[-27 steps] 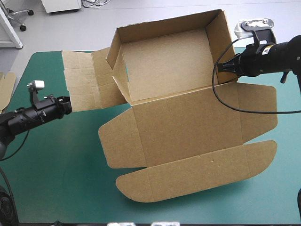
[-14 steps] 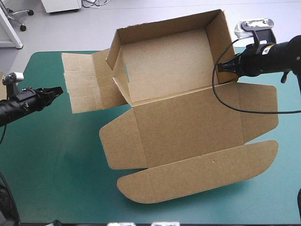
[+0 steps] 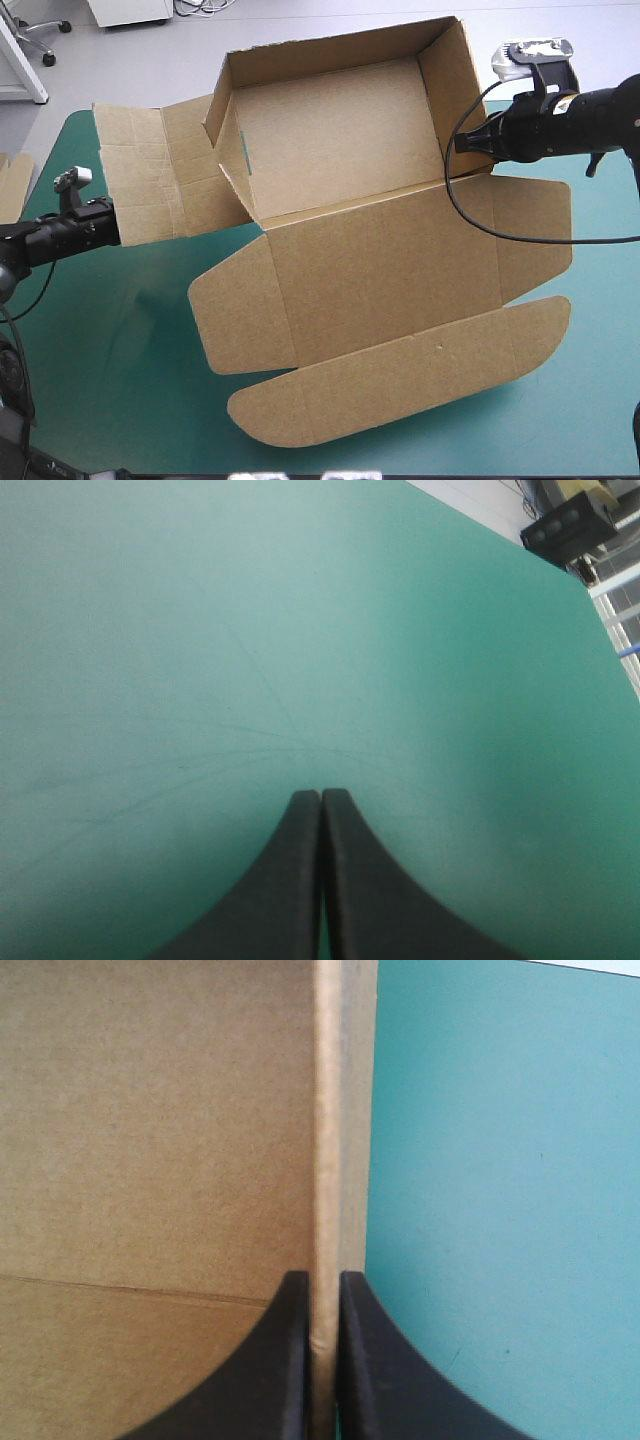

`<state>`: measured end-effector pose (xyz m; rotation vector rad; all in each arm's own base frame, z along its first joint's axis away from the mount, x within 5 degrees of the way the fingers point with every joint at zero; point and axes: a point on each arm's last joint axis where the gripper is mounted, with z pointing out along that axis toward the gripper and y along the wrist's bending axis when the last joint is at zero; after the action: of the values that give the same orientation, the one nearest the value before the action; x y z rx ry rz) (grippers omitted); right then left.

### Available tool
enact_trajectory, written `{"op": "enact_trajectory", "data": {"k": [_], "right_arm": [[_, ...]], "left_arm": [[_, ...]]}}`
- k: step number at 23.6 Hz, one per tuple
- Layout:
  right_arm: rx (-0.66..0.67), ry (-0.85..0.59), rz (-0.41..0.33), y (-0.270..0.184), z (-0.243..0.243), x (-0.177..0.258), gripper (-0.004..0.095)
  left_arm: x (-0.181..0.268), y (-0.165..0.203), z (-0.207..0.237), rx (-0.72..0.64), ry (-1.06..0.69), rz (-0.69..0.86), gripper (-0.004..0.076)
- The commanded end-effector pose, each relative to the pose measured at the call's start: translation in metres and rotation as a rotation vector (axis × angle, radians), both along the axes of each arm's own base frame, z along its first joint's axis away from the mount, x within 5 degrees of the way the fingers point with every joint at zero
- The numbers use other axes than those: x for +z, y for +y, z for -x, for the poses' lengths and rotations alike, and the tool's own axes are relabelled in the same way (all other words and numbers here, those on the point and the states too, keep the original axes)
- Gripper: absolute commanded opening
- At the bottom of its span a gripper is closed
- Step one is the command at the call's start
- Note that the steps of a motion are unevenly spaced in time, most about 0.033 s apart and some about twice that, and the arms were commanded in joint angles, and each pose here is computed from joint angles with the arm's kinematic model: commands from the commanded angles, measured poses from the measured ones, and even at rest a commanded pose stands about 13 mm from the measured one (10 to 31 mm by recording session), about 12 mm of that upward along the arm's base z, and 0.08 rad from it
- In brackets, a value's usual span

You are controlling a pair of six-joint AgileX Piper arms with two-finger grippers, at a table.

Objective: Fold the box

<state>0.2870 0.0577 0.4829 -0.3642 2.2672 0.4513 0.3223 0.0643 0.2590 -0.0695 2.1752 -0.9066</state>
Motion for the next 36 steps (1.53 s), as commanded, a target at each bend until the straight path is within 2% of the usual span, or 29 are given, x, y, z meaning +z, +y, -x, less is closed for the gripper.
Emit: {"op": "enact_trajectory", "data": {"k": [1, 4, 10, 15, 24, 36], "right_arm": [[0.029, -0.079, -0.066, 0.002, 0.024, 0.025, -0.0027], [0.058, -0.084, -0.093, 0.005, 0.025, 0.027, -0.0027], [0.058, -0.08, -0.094, 0.005, 0.024, 0.026, -0.0027], [0.044, -0.023, -0.084, 0.005, 0.014, 0.008, -0.0026], [0.031, 0.03, -0.083, 0.006, -0.006, -0.021, -0.0025], [0.03, 0.06, -0.082, 0.007, -0.017, -0.031, -0.0026]], "left_arm": [[0.021, -0.015, -0.002, -0.037, -0.073, 0.042, -0.0015], [0.024, -0.033, -0.002, -0.113, -0.081, 0.095, -0.0015], [0.04, -0.068, 0.004, -0.275, -0.131, 0.225, -0.0015], [0.073, -0.077, 0.023, -0.31, -0.228, 0.241, -0.0015], [0.104, -0.101, 0.048, -0.408, -0.294, 0.279, -0.0015], [0.123, -0.115, 0.054, -0.469, -0.292, 0.261, -0.0015]]}}
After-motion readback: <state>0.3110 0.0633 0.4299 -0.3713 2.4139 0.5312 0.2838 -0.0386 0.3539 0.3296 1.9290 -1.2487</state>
